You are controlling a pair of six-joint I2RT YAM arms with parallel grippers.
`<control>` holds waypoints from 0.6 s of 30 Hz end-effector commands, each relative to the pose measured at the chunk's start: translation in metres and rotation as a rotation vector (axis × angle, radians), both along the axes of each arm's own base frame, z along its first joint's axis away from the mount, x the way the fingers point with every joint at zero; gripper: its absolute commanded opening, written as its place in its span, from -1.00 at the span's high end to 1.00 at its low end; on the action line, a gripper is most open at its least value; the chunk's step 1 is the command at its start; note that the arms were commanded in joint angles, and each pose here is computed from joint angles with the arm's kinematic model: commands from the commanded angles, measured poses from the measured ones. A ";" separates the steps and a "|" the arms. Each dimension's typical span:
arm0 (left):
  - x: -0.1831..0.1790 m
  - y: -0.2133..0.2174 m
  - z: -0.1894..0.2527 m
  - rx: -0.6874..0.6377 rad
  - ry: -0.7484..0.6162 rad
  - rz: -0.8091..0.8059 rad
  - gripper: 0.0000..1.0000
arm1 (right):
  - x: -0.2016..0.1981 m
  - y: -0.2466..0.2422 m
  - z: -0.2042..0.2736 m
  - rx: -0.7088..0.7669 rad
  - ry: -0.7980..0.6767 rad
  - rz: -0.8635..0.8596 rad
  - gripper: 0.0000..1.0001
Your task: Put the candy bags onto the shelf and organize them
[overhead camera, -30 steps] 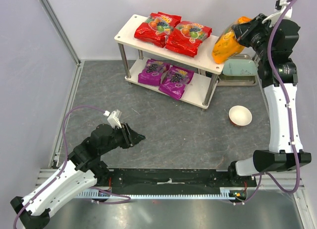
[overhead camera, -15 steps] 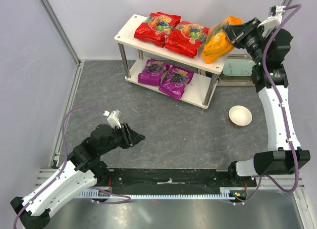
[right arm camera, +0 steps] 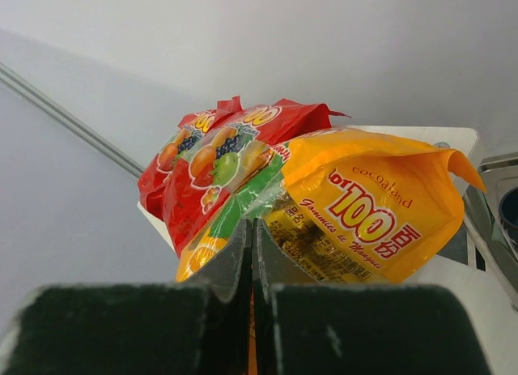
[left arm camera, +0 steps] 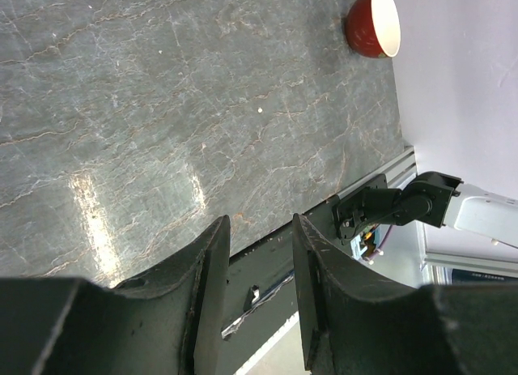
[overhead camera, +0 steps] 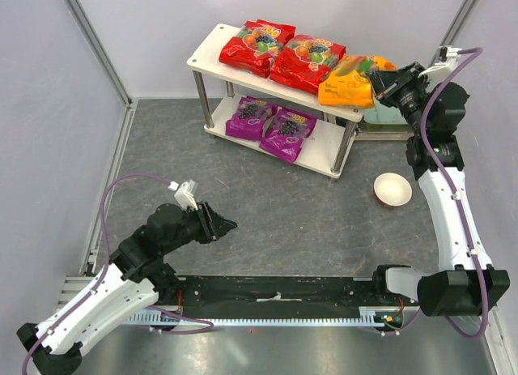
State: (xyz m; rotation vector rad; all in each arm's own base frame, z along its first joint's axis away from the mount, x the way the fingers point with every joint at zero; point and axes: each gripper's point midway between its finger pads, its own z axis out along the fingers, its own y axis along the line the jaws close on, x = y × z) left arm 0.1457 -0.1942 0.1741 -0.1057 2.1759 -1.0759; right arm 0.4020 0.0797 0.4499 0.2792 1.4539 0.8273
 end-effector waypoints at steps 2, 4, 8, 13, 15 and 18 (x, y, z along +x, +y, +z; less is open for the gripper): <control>0.002 -0.002 0.011 -0.023 -0.018 0.002 0.13 | 0.000 -0.006 -0.022 -0.038 0.056 0.000 1.00; 0.002 -0.002 0.010 -0.019 -0.015 0.002 0.13 | 0.007 -0.004 -0.031 -0.039 0.081 0.029 1.00; 0.002 -0.002 0.011 -0.017 -0.017 0.001 0.13 | 0.015 0.006 -0.043 -0.048 0.113 0.100 1.00; 0.003 -0.003 0.010 -0.014 -0.012 -0.001 0.13 | 0.024 0.012 -0.051 -0.073 0.140 0.153 1.00; 0.003 -0.003 0.010 -0.012 -0.012 0.002 0.13 | 0.026 0.012 -0.051 -0.074 0.141 0.150 1.00; 0.004 -0.004 0.010 -0.012 -0.014 0.000 0.13 | 0.028 0.011 -0.049 -0.070 0.138 0.142 1.00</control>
